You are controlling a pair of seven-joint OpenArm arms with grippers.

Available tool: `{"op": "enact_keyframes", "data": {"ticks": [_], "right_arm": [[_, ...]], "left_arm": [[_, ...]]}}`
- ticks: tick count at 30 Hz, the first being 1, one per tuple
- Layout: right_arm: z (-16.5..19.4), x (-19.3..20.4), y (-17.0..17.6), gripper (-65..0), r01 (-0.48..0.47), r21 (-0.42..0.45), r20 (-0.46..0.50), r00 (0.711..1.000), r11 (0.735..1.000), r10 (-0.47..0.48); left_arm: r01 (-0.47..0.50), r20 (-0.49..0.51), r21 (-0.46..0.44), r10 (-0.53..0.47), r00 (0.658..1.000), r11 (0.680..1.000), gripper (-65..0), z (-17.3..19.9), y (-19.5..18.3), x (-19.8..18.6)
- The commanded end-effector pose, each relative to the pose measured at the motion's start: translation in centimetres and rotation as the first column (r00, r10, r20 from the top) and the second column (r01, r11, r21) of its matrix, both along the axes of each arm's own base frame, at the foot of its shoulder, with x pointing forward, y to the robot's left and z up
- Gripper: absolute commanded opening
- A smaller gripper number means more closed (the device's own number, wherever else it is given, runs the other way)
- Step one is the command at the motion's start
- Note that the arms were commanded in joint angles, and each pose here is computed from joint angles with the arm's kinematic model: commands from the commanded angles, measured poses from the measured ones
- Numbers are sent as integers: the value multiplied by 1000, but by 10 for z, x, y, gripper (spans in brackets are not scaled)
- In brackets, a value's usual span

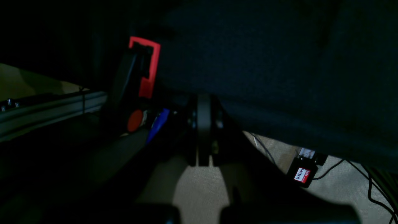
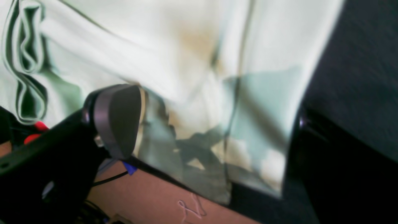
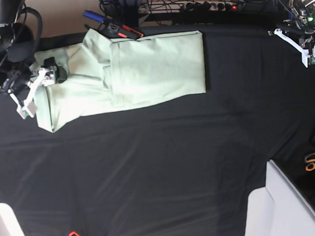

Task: Fold the T-shirt properly
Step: 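Grasp the collar end with the right gripper and fold it over the stack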

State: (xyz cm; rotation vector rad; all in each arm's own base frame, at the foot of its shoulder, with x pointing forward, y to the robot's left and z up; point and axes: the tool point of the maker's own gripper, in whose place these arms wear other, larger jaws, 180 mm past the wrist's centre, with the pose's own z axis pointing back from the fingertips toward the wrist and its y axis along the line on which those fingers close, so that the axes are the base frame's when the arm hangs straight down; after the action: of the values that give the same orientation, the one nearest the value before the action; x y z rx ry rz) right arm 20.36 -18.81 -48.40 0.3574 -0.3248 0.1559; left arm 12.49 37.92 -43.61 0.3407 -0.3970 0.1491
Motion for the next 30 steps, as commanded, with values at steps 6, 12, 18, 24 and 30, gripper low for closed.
{"op": "enact_keyframes", "data": {"ticks": [6,12,18,24,30], "right_arm": [[1,22,17,-77,-25,54,34,999,998,23],[-1,27,18,-165,-18,64,30,999,998,16],[-15,14,19,-351,-4,83,-28,1000,997,6],[-18,9,17,-429,-5,79,-47,999,997,9],[-25,5,-8,-635,14,50,-91,996,999,-9]], "left_arm": [[5,22,32,-6,1000,999,-650,10,9,4],[5,20,33,-6,1000,999,-650,9,9,4],[7,21,33,-7,1000,999,-650,9,9,4],[8,22,32,-9,1000,999,-650,9,8,5],[7,23,33,-7,1000,999,-650,10,9,5]]}}
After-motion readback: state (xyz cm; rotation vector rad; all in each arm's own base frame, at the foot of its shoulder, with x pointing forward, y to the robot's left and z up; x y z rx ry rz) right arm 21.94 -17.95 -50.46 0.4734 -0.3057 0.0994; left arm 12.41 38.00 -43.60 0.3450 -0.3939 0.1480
